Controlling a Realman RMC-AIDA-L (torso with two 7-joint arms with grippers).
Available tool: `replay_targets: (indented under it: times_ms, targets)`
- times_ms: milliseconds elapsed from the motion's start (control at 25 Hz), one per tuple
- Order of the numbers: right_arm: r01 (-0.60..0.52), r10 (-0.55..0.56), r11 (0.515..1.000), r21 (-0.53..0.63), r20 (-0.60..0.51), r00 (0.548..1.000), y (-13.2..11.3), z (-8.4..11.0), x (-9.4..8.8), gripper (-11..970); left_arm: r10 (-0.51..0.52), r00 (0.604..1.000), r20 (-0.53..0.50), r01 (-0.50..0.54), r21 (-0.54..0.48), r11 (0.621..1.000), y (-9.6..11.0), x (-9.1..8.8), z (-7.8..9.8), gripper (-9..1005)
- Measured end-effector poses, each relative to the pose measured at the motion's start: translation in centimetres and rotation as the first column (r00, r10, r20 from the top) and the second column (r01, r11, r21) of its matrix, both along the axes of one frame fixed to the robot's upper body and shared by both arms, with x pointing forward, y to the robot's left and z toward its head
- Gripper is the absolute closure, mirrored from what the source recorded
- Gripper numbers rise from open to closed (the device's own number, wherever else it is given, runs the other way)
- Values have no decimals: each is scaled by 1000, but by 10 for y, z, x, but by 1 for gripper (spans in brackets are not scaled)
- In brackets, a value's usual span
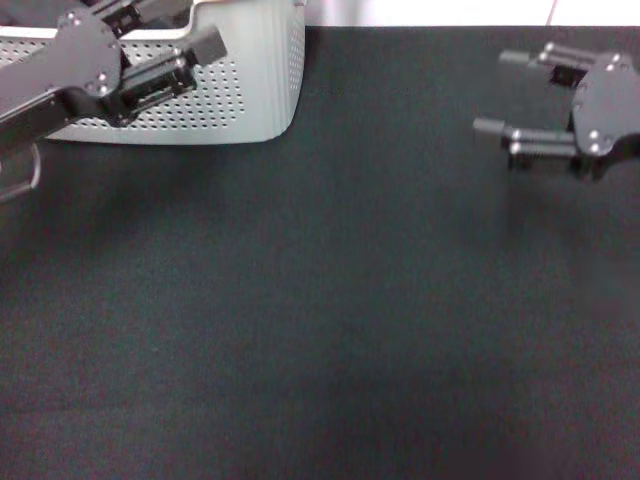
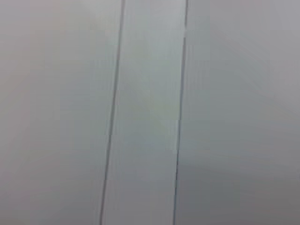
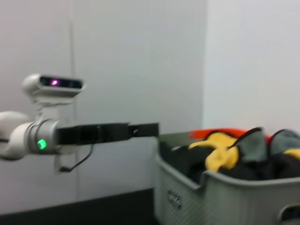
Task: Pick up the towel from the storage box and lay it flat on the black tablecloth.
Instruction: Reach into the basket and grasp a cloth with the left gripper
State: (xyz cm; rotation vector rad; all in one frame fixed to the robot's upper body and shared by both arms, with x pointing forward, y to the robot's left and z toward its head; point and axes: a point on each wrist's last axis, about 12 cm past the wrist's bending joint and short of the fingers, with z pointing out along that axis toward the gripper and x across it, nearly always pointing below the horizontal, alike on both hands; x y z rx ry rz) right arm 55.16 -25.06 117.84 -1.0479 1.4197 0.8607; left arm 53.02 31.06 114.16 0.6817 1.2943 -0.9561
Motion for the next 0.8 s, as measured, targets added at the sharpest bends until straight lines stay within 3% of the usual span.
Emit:
replay_targets:
  times_ms: [360,640,800]
  targets:
    - [28,-29,999,28,14,999,5,13,15,166,37,999,-25,-37,8,999,-4,15,11,245]
    - [43,-42,998,35,-32,999,2,-4,13,166,64,988,-137,-67,-16,998,0,32,56,245]
    - [46,-45,998,33,-45,998,0,-8,12,166,129,961,-246,-131,10,991,-3,52,74,245]
